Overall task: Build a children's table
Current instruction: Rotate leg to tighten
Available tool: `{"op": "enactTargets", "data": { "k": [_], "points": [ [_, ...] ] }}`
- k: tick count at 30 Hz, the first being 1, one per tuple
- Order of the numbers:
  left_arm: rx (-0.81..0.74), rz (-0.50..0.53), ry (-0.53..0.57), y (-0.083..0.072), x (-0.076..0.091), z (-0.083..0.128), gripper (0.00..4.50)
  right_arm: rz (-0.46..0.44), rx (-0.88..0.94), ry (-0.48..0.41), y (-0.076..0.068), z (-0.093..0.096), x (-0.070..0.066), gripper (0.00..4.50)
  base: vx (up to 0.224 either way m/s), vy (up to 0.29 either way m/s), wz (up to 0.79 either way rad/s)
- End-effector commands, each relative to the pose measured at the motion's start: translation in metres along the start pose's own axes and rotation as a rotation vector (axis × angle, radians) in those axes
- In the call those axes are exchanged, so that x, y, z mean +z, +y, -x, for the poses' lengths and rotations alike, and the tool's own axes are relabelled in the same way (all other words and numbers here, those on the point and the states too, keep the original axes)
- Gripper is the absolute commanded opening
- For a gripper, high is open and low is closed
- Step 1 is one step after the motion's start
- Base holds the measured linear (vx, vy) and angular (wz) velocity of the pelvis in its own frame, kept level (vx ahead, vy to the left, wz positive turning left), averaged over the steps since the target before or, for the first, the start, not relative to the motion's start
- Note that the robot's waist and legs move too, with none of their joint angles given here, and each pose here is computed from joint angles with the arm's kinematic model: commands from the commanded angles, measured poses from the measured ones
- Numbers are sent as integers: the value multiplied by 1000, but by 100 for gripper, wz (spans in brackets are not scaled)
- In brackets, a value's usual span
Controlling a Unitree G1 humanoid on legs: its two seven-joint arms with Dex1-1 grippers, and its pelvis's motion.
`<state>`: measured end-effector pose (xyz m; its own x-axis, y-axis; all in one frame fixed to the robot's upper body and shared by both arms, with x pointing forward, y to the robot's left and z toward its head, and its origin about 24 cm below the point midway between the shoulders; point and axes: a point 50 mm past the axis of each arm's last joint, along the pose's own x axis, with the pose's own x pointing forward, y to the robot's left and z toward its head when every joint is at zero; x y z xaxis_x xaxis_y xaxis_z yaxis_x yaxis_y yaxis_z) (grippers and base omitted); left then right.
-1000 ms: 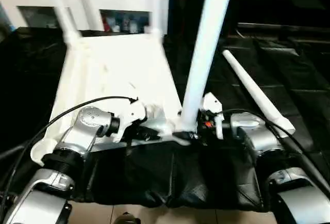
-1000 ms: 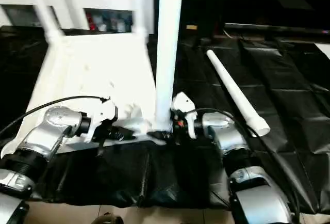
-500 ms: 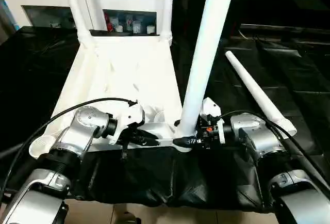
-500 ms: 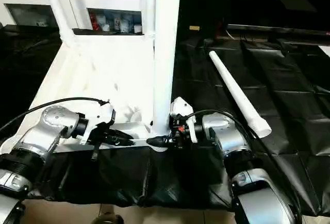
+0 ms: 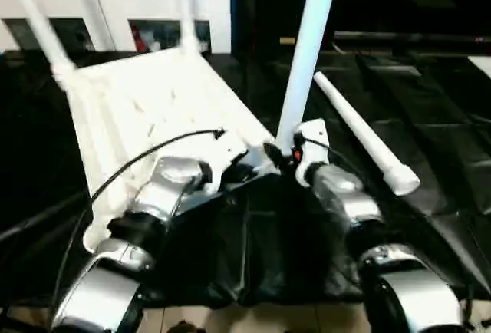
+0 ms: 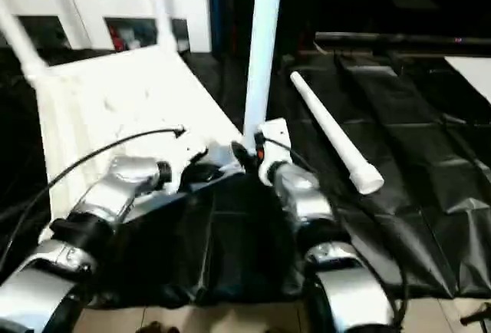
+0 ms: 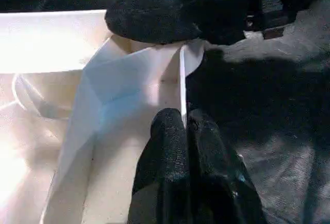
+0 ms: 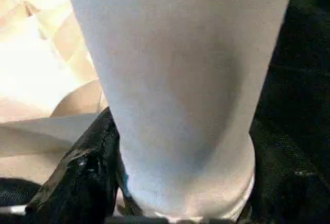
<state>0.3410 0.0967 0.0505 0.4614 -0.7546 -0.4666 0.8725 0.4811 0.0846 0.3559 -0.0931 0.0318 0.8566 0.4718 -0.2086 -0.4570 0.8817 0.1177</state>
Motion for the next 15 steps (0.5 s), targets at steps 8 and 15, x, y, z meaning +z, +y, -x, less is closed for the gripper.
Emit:
{"op": "enactTargets", "data": {
  "k": [8, 15],
  "points": [
    [-195, -135, -122, -19, 17, -2, 0, 80, 247, -25, 20, -1, 4, 398, 0, 0, 0],
    [-330, -177, -101, -17, 4, 18, 0, 219, 581, 49, 11, 21, 0, 398, 0, 0, 0]
  ]
}}
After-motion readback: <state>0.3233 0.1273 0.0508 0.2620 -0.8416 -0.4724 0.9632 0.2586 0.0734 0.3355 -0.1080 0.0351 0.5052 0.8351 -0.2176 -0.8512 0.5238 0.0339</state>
